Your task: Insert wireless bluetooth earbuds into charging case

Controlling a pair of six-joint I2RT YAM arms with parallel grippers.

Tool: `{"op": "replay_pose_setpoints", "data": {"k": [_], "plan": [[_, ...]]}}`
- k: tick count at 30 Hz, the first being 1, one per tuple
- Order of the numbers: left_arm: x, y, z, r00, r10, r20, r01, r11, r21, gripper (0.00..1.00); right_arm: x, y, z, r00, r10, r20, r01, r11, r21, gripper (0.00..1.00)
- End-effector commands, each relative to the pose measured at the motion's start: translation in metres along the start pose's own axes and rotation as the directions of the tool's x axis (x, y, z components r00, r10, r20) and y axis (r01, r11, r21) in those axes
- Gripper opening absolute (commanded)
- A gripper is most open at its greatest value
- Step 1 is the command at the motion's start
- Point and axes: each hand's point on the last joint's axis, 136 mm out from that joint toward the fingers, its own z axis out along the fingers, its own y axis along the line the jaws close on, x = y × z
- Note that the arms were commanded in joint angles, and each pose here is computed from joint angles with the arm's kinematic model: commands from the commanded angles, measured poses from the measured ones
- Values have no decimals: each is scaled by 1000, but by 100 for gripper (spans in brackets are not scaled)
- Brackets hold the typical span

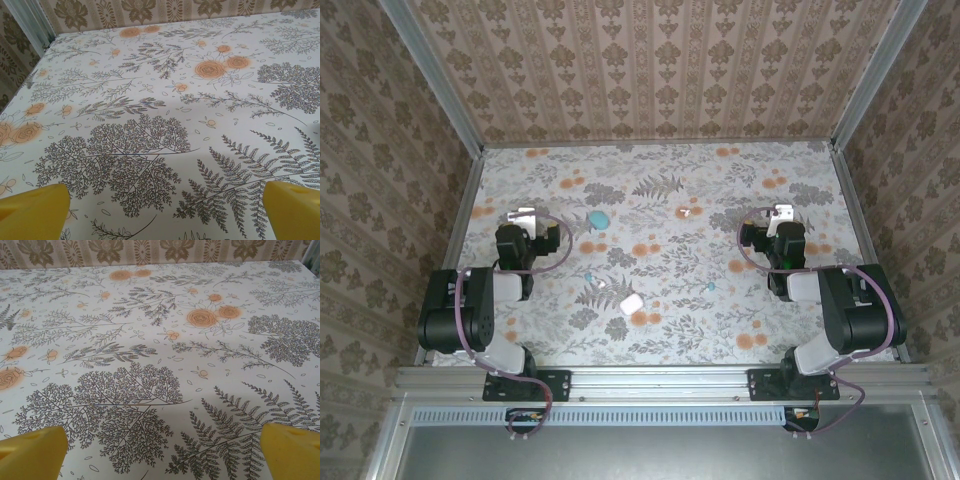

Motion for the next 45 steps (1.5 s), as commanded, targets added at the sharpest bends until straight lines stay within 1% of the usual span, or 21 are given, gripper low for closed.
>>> {"op": "replay_pose_setpoints", "data": {"k": [1, 8, 12, 14, 16, 18, 19, 20, 22, 24, 26, 28, 30, 32, 35, 38, 41, 44, 45], "plan": [[-3, 2, -1, 1000, 2, 9, -2, 1000, 7, 100, -9, 6, 1, 1000, -3, 30, 4, 1000, -28, 100], [-4, 2, -1, 1000, -2, 12, 2, 1000, 12, 100, -10, 6, 1, 1000, -3, 31, 4, 1000, -28, 100], [-15, 4, -7, 1000, -2, 26, 2, 1000, 8, 100, -11, 6, 0, 999, -3, 35, 4, 1000, -30, 100], [-21, 7, -13, 1000, -20, -1, 20, 1000, -8, 100, -13, 9, -1, 999, -8, 35, 10, 999, -44, 100], [-26, 13, -19, 997, -63, -42, 61, 997, -37, 100, -18, 13, -4, 999, -24, 22, 26, 998, -65, 100], [-30, 17, -27, 990, -122, -73, 118, 991, -61, 100, -26, 12, -8, 1000, -12, -25, 11, 998, -56, 100], [-32, 19, -31, 985, -146, -87, 140, 988, -70, 100, -24, 10, -8, 997, 4, -79, -7, 999, -45, 100], [-33, 21, -37, 978, -179, -110, 170, 981, -89, 100, -38, 10, -14, 995, 34, -96, -38, 998, -40, 100], [-32, 26, -50, 956, -243, -162, 223, 966, -130, 100, -46, 12, -20, 983, 85, -164, -92, 995, -37, 100], [-30, 27, -66, 923, -306, -233, 276, 949, -153, 100, -50, 12, -29, 957, 151, -246, -157, 988, -5, 100], [-27, 21, -82, 886, -345, -311, 314, 938, -145, 100, -50, 20, -39, 926, 164, -341, -175, 984, -2, 100], [-20, 7, -98, 842, -359, -402, 348, 932, -104, 100, -47, 40, -52, 893, 103, -439, -132, 991, -35, 100], [-9, -3, -117, 787, -382, -484, 383, 918, -101, 100, -40, 69, -70, 854, -8, -520, -45, 995, -90, 100], [0, -9, -133, 738, -411, -535, 417, 901, -118, 100, -27, 103, -91, 804, -117, -583, 21, 985, -169, 100], [7, -24, -149, 696, -429, -576, 465, 880, -94, 100, 0, 168, -122, 732, -232, -641, 25, 949, -314, 100], [9, -41, -159, 683, -418, -598, 482, 874, -60, 100, 31, 228, -154, 654, -367, -662, 32, 887, -460, 100], [10, -60, -166, 685, -381, -621, 477, 879, -13, 100, 54, 275, -180, 581, -496, -645, 81, 824, -561, 100], [16, -79, -172, 682, -304, -665, 440, 897, 41, 100, 77, 312, -200, 510, -611, -605, 145, 755, -640, 100], [18, -83, -174, 672, -285, -684, 430, 902, 47, 100, 84, 321, -204, 487, -637, -597, 162, 738, -655, 100]]}}
